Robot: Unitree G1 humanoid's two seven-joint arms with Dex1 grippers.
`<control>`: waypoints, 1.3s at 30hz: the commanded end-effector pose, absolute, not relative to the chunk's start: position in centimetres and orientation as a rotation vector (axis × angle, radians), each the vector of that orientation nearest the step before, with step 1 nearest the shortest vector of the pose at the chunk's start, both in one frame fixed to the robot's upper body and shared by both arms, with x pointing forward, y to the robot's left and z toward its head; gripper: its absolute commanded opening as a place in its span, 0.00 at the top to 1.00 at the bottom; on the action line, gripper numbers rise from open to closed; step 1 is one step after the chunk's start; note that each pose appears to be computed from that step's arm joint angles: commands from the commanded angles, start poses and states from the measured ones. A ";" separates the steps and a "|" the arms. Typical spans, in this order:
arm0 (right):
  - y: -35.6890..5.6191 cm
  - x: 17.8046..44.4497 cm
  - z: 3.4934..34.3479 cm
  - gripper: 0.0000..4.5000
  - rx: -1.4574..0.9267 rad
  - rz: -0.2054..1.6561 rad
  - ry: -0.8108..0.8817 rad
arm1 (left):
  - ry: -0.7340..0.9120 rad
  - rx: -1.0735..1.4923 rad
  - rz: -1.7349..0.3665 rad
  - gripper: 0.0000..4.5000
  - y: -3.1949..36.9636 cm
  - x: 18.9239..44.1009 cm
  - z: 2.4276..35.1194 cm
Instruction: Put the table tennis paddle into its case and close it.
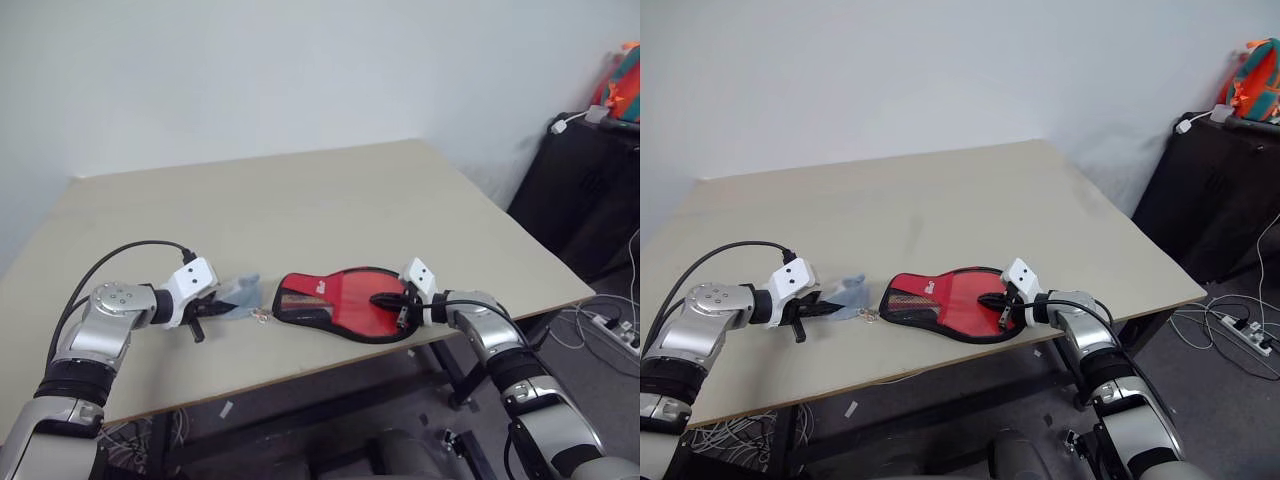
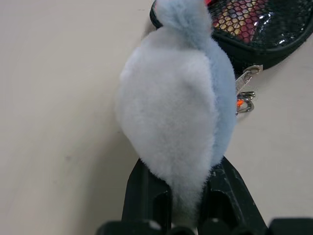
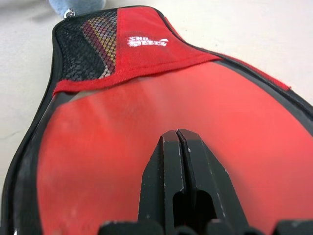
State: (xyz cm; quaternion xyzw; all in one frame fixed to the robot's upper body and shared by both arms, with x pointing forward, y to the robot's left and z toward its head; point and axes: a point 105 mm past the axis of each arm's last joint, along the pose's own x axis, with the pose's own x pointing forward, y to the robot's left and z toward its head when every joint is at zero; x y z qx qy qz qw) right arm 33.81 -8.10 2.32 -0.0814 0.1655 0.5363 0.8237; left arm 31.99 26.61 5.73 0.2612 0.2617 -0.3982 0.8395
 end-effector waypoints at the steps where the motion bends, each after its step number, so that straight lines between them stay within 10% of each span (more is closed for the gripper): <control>1: -9.5 32.2 -1.4 1.00 -0.182 1.129 0.517 | 0.587 0.570 -0.754 0.77 28.5 32.4 6.0; 5: -9.5 32.2 -1.4 1.00 -0.184 1.129 0.518 | 0.569 0.561 -0.761 0.52 28.2 32.6 6.0; 19: -9.6 32.1 -1.4 1.00 -0.190 1.130 0.518 | 0.492 0.356 -0.785 0.52 27.2 32.5 7.6; 27: -9.5 32.2 -1.4 1.00 -0.192 1.133 0.518 | 0.490 0.361 -0.777 0.10 27.2 32.5 7.9; 39: -9.6 32.3 -1.3 1.00 -0.193 1.127 0.513 | 0.223 0.159 -0.674 0.10 27.0 35.2 13.8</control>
